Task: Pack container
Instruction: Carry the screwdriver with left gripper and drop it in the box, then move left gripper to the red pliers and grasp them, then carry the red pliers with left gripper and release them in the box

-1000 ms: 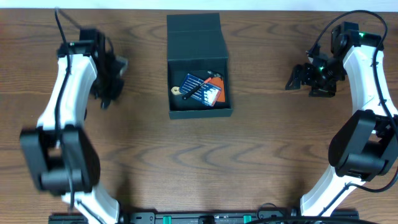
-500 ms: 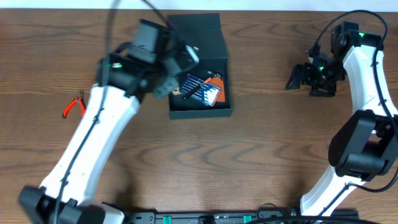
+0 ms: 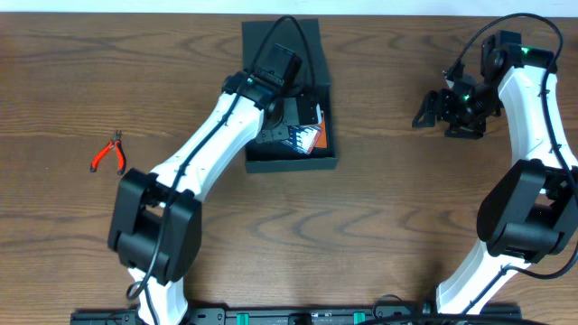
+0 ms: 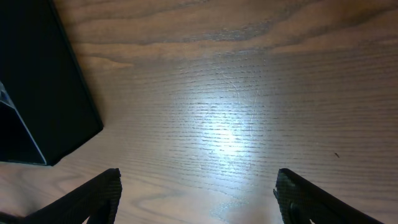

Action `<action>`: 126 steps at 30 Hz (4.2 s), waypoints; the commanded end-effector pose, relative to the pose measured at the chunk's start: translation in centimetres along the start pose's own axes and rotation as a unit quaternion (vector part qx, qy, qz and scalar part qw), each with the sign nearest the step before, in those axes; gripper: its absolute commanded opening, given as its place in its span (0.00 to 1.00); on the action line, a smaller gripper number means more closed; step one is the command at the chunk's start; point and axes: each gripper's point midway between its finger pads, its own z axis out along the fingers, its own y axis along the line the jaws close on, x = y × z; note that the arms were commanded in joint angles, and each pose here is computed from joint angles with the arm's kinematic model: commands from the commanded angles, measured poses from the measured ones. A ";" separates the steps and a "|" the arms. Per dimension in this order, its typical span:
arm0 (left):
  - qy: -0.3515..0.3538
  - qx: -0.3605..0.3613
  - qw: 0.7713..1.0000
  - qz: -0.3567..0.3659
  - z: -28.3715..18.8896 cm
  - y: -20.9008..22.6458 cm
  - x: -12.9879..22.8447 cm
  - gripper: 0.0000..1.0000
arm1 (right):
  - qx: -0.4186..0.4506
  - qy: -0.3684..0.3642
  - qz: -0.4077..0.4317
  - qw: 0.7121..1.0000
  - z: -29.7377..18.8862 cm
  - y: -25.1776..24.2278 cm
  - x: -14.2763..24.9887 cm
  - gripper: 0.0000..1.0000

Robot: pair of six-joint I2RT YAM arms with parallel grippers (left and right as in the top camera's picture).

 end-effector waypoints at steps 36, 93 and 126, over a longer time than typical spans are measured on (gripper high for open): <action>0.109 -0.083 0.813 -0.566 -12.0 2.4 26.5 0.90 | -0.010 0.000 0.000 1.000 0.3 0.6 -0.1 0.83; 0.208 0.100 0.724 -0.650 5.0 -3.3 35.3 0.25 | -0.012 0.020 0.059 0.998 0.3 0.8 0.8 0.83; -0.030 -0.085 0.974 -0.210 -15.8 1.8 7.7 0.06 | -0.013 0.005 0.053 0.999 0.3 0.8 0.1 0.82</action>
